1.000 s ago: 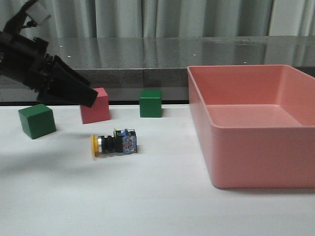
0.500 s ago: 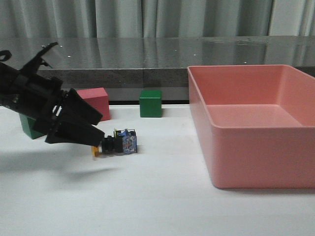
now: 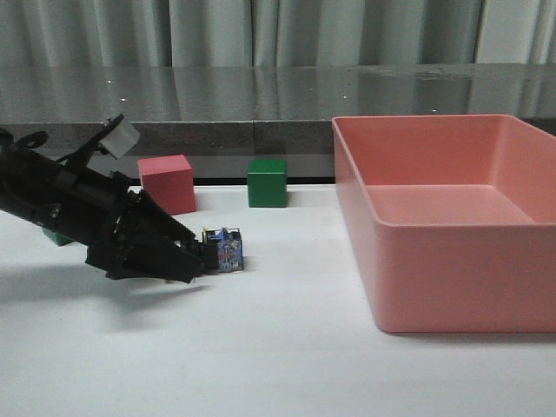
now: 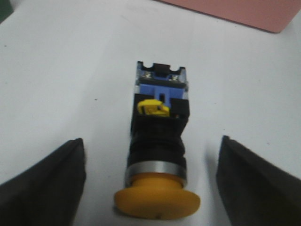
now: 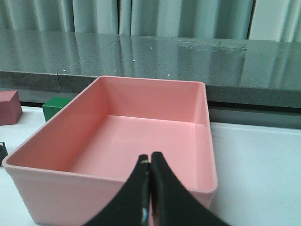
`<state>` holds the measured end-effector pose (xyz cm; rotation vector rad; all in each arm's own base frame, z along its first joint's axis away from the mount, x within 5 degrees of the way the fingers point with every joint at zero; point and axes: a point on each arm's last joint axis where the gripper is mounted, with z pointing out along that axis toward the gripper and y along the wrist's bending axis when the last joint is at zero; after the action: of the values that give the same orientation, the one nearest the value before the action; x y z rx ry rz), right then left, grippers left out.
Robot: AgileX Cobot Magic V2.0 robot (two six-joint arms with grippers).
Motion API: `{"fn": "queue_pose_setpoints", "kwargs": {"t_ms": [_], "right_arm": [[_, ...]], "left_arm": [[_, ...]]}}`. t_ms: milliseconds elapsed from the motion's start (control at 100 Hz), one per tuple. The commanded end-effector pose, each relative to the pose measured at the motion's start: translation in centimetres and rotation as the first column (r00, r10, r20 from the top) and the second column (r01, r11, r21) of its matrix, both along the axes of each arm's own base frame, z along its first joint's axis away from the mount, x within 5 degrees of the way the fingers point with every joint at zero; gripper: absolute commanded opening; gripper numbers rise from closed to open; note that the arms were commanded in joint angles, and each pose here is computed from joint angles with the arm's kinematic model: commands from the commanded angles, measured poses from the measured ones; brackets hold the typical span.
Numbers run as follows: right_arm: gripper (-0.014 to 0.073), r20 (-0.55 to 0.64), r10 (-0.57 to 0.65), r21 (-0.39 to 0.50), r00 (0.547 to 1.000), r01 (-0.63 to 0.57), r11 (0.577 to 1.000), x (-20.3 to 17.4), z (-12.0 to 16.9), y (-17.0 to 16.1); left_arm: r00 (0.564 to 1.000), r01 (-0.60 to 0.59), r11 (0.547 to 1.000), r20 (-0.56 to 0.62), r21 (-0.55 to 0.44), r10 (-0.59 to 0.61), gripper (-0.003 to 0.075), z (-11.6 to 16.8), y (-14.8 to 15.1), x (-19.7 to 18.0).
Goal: Place and stand button with both arms
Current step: 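Grasp the button body with the left gripper and lift it, then rotate the button cap-up and lower it onto the table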
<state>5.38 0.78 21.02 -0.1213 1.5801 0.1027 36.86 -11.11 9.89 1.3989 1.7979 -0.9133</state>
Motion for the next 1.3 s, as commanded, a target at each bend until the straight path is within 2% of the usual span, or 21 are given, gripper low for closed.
{"fn": "queue_pose_setpoints", "kwargs": {"t_ms": [0, 190, 300, 420, 510, 580, 610, 620, 650, 690, 720, 760, 850, 920, 950, 960, 970, 990, 1020, 1110, 1290], "right_arm": [[-0.0076, 0.132, -0.001, 0.007, 0.991, 0.000, 1.000, -0.4, 1.8, -0.1], [-0.0076, 0.132, -0.001, 0.007, 0.991, 0.000, 1.000, -0.4, 1.8, -0.1], [-0.0076, 0.132, -0.001, 0.007, 0.991, 0.000, 1.000, -0.4, 1.8, -0.1], [-0.0076, 0.132, -0.001, 0.007, 0.991, 0.000, 1.000, -0.4, 1.8, -0.1], [-0.0076, 0.132, -0.001, 0.007, 0.991, 0.000, 1.000, -0.4, 1.8, -0.1], [-0.0076, 0.132, -0.001, 0.007, 0.991, 0.000, 1.000, -0.4, 1.8, -0.1], [-0.0076, 0.132, -0.001, 0.007, 0.991, 0.000, 1.000, -0.4, 1.8, -0.1], [-0.0076, 0.132, -0.001, 0.007, 0.991, 0.000, 1.000, -0.4, 1.8, -0.1], [-0.0076, 0.132, -0.001, 0.007, 0.991, 0.000, 1.000, -0.4, 1.8, -0.1], [-0.0076, 0.132, -0.001, 0.007, 0.991, 0.000, 1.000, -0.4, 1.8, -0.1], [-0.0076, 0.132, -0.001, 0.007, 0.991, 0.000, 1.000, -0.4, 1.8, -0.1], [-0.0076, 0.132, -0.001, 0.007, 0.991, 0.000, 1.000, -0.4, 1.8, -0.1], [-0.0076, 0.132, -0.001, 0.007, 0.991, 0.000, 1.000, -0.4, 1.8, -0.1], [-0.0076, 0.132, -0.001, 0.007, 0.991, 0.000, 1.000, -0.4, 1.8, -0.1], [-0.0076, 0.132, -0.001, 0.007, 0.991, 0.000, 1.000, -0.4, 1.8, -0.1], [-0.0076, 0.132, -0.001, 0.007, 0.991, 0.000, 1.000, -0.4, 1.8, -0.1], [-0.0076, 0.132, -0.001, 0.007, 0.991, 0.000, 1.000, -0.4, 1.8, -0.1], [-0.0076, 0.132, -0.001, 0.007, 0.991, 0.000, 1.000, -0.4, 1.8, -0.1], [-0.0076, 0.132, -0.001, 0.007, 0.991, 0.000, 1.000, -0.4, 1.8, -0.1], [-0.0076, 0.132, -0.001, 0.007, 0.991, 0.000, 1.000, -0.4, 1.8, -0.1], [-0.0076, 0.132, -0.001, 0.007, 0.991, 0.000, 1.000, -0.4, 1.8, -0.1]], "left_arm": [[0.999, 0.027, 1.000, 0.021, -0.008, -0.026, 0.0305, 1.2, -0.3, -0.1], [0.995, 0.099, 0.995, 0.010, -0.017, -0.099, -0.0021, 1.3, -0.4, -0.6], [0.990, 0.135, 0.989, 0.033, -0.053, -0.134, -0.0020, 2.6, -0.6, -0.5], [0.986, 0.133, 0.990, 0.111, -0.048, -0.127, -0.0020, 5.8, -0.6, -0.4], [0.981, 0.076, 0.997, 0.175, 0.031, -0.080, -0.0020, 8.8, -0.5, -0.1], [0.965, 0.001, 0.983, 0.259, 0.185, -0.049, -0.0020, 11.4, -0.3, -0.1], [0.953, -0.011, 0.974, 0.298, 0.225, -0.058, -0.0020, 12.5, -0.5, -0.3], [0.945, -0.009, 0.963, 0.317, 0.268, -0.079, -0.0020, 12.9, -0.5, -0.4], [0.936, -0.024, 0.956, 0.343, 0.293, -0.082, -0.0020, 13.7, -0.7, -0.6], [0.907, -0.028, 0.922, 0.398, 0.386, -0.139, -0.0020, 15.2, -1.1, -1.2], [0.898, -0.033, 0.915, 0.414, 0.401, -0.150, -0.0020, 15.9, -1.4, -1.4], [0.875, -0.031, 0.881, 0.439, 0.472, -0.204, -0.0020, 17.1, -2.0, -2.1], [0.865, -0.058, 0.826, 0.441, 0.561, -0.239, -0.0020, 18.6, -3.5, -2.8], [0.858, -0.093, 0.746, 0.433, 0.659, -0.276, -0.0020, 19.0, -4.4, -3.2], [0.851, -0.106, 0.691, 0.425, 0.715, -0.309, -0.0020, 19.1, -4.5, -3.4], [0.854, -0.109, 0.695, 0.424, 0.711, -0.300, -0.0020, 19.1, -4.7, -3.5], [0.848, -0.121, 0.660, 0.423, 0.741, -0.320, -0.0020, 19.1, -4.7, -3.5], [0.850, -0.127, 0.642, 0.416, 0.756, -0.321, -0.0020, 19.1, -5.0, -3.7], [0.841, -0.146, 0.589, 0.413, 0.795, -0.350, -0.0020, 19.1, -5.1, -3.8], [0.829, -0.188, 0.489, 0.405, 0.852, -0.387, -0.0020, 19.1, -5.8, -4.3], [0.832, -0.259, 0.366, 0.399, 0.894, -0.386, -0.0020, 18.4, -6.6, -4.3]]}}
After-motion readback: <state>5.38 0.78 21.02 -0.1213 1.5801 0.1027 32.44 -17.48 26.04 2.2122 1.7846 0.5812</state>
